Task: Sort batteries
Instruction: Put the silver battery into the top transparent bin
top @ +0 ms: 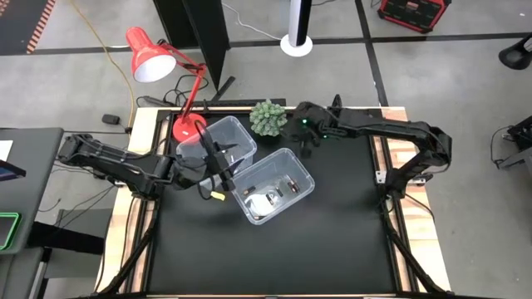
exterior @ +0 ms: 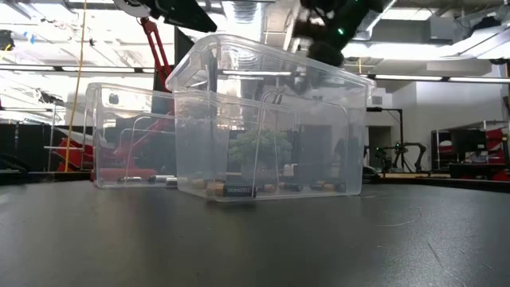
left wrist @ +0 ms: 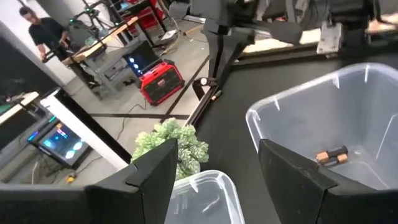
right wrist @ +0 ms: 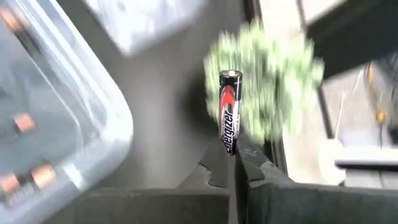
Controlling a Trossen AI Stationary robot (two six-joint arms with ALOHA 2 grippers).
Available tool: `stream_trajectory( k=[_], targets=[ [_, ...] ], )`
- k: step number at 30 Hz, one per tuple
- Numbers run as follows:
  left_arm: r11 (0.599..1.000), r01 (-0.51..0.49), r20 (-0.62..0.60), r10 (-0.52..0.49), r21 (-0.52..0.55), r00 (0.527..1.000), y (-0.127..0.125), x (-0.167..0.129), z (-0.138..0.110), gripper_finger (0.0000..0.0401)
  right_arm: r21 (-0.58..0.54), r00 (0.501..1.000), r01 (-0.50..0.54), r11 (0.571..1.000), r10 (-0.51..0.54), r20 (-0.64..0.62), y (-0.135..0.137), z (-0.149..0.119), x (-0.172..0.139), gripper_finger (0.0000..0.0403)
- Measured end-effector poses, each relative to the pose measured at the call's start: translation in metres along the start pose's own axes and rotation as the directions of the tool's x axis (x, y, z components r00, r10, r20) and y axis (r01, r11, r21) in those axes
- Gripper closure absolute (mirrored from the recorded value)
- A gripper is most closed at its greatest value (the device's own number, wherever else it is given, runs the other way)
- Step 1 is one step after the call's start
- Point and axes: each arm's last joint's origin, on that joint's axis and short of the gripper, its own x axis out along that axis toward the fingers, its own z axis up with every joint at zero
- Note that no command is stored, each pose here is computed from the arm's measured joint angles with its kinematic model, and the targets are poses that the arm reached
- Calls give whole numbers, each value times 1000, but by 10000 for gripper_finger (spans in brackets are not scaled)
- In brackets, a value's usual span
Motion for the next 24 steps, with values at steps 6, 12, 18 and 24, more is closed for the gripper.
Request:
stream_trajectory(
  k=[6,12,18,24],
  targets=[
    [998,3,13,-3,-55,1000,11,-11,3,182,-54,982,-8,999,18,191,26,57,2,399],
    [994,12,51,-6,-107,999,16,-29,7,182,-114,983,-38,993,57,174,44,96,38,399],
    [994,-44,44,49,-99,998,17,-46,7,182,-136,982,-62,989,85,171,50,121,69,391],
    [995,-61,36,64,-76,997,16,-52,5,182,-142,981,-74,987,98,169,59,136,85,309]
  ],
)
